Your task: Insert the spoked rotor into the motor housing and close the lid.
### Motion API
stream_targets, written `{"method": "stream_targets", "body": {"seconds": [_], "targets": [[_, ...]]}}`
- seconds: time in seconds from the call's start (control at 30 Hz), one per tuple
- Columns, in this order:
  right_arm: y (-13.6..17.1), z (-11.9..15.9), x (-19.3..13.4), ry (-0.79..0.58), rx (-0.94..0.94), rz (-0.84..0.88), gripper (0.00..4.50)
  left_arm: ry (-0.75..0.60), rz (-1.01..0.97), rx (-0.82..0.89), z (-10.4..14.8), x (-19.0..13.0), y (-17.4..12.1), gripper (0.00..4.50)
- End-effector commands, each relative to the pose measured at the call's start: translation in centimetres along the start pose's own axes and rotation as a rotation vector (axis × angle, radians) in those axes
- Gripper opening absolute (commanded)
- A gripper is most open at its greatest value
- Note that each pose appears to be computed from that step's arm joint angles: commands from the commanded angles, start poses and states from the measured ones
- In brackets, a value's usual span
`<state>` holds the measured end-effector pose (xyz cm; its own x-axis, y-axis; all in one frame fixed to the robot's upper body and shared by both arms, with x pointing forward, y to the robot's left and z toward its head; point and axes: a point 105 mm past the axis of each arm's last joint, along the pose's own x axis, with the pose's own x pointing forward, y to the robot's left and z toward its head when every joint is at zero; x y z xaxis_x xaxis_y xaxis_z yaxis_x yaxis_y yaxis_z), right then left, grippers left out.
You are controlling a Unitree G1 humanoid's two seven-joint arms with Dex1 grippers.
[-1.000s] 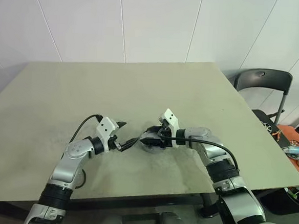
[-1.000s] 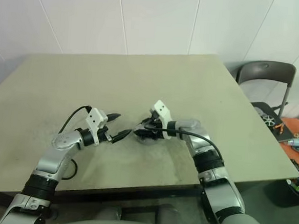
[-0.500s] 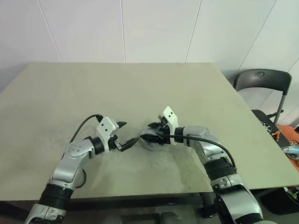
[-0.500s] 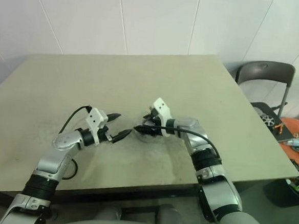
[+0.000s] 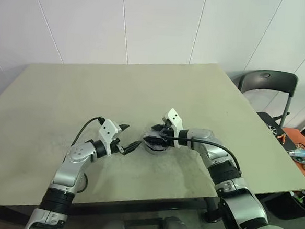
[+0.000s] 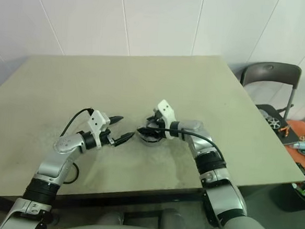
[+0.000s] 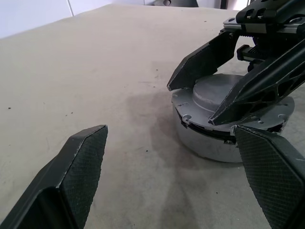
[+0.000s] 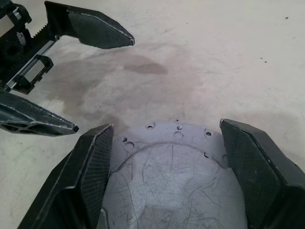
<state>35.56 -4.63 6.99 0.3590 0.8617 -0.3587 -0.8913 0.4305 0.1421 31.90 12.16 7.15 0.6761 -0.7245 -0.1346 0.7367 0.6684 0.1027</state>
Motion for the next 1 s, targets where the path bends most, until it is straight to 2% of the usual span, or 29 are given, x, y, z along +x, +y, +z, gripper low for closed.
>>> {"method": "stream_targets", "body": {"seconds": [0.03, 0.13, 0.23, 0.37, 0.57, 0.7, 1.0], "targets": [[0.8, 0.2, 0.1, 0.006, -0.012, 0.044, 3.26, -0.025, -0.002, 0.031, 0.9, 0.1, 0.1, 4.50], [0.1, 0.0, 0.1, 0.016, -0.019, 0.005, 3.26, -0.025, -0.002, 0.031, 0.9, 0.1, 0.1, 4.50], [0.8, -0.5, 0.0, 0.025, -0.015, 0.040, 3.26, -0.025, -0.002, 0.031, 0.9, 0.0, 0.1, 4.50], [-0.3, -0.7, 0.2, 0.030, -0.050, -0.042, 3.26, -0.024, -0.002, 0.029, 0.8, 0.0, 0.0, 4.50], [0.3, 1.1, 0.1, -0.069, 0.003, 0.011, 3.26, -0.023, -0.004, 0.027, 0.8, 0.0, -0.1, 4.50], [-0.2, 2.3, 0.0, -0.134, 0.017, -0.024, 3.26, -0.020, -0.004, 0.026, 0.7, 0.0, -0.1, 4.50], [0.0, -0.5, 0.6, -0.008, -0.054, -0.034, 3.26, -0.016, -0.004, 0.027, 0.7, 0.1, 0.0, 4.50]]}}
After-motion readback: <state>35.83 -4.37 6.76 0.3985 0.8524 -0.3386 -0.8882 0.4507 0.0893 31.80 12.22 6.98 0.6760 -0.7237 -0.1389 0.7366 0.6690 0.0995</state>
